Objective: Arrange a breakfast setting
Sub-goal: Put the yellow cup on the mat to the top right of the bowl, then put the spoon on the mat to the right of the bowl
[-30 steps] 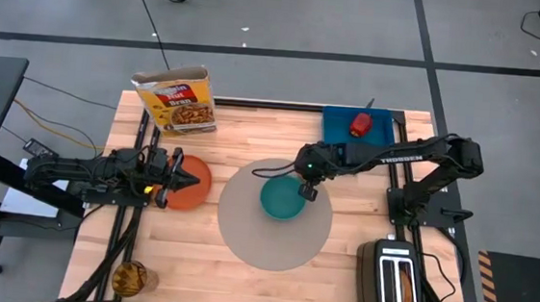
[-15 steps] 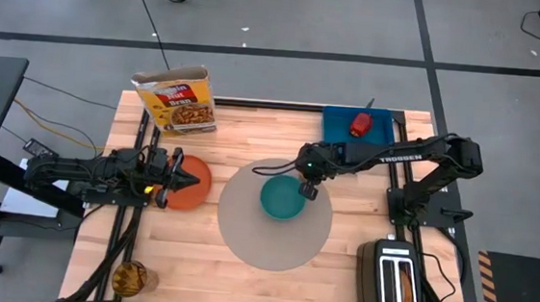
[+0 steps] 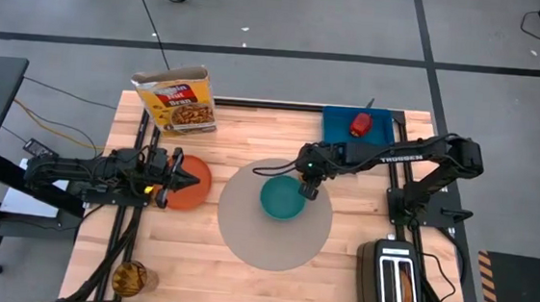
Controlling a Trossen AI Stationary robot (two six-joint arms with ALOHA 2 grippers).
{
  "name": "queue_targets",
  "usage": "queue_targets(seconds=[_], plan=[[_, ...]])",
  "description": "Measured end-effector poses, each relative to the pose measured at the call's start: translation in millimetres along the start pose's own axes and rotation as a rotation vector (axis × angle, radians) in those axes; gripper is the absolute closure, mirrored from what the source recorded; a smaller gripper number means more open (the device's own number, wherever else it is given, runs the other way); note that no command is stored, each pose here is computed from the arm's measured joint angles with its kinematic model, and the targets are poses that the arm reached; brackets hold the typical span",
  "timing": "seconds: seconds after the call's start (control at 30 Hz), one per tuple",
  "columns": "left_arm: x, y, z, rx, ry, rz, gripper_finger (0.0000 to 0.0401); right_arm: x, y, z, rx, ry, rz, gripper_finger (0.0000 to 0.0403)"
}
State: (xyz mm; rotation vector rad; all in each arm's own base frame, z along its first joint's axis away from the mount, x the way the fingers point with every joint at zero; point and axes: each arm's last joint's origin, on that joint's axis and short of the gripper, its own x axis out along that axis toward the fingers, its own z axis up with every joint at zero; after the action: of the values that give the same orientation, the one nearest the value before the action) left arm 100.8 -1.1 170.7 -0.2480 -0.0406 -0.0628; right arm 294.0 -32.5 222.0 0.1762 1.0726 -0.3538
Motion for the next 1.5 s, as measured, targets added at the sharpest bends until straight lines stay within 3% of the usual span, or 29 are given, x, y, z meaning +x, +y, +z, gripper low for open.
queue_targets(seconds=[0.17, 0.37, 0.53, 0.63, 0.8, 0.93, 1.2, 1.37, 1.5], plan=[[0.0, 0.0, 0.1, 0.0, 0.0, 0.0, 0.039, -32.2, 1.1, 11.3, -0.04, -0.057, 0.017, 0.0246], [0.0, 0.0, 0.1, 0.0, 0.0, 0.0, 0.039, -81.6, 10.1, 19.4, -0.114, -0.212, 0.051, 0.0242], [0.0, 0.0, -0.1, 0.0, 0.0, 0.0, 0.039, -102.4, 34.2, 10.5, -0.248, -0.302, 0.063, 0.0243], [0.0, 0.0, 0.0, 0.0, 0.0, 0.0, 0.039, -110.1, 56.7, 4.7, -0.354, -0.349, 0.15, 0.0243], [0.0, 0.0, 0.1, 0.0, 0.0, 0.0, 0.039, -108.8, 97.5, -10.5, -0.499, -0.522, 0.298, 0.0243], [0.0, 0.0, 0.0, 0.0, 0.0, 0.001, 0.039, -97.1, 117.1, -28.6, -0.547, -0.628, 0.371, 0.0243], [-0.3, -1.8, 7.0, -0.013, -0.071, -0.018, 0.039, -86.2, 126.6, -49.5, -0.55, -0.596, 0.416, 0.0243], [-1.5, -4.4, 16.5, -0.03, -0.171, -0.048, 0.039, -86.1, 126.5, -49.2, -0.566, -0.601, 0.41, 0.0243], [-1.2, -4.5, 15.9, -0.043, -0.162, -0.056, 0.039, -85.0, 124.4, -47.3, -0.56, -0.601, 0.402, 0.0243]])
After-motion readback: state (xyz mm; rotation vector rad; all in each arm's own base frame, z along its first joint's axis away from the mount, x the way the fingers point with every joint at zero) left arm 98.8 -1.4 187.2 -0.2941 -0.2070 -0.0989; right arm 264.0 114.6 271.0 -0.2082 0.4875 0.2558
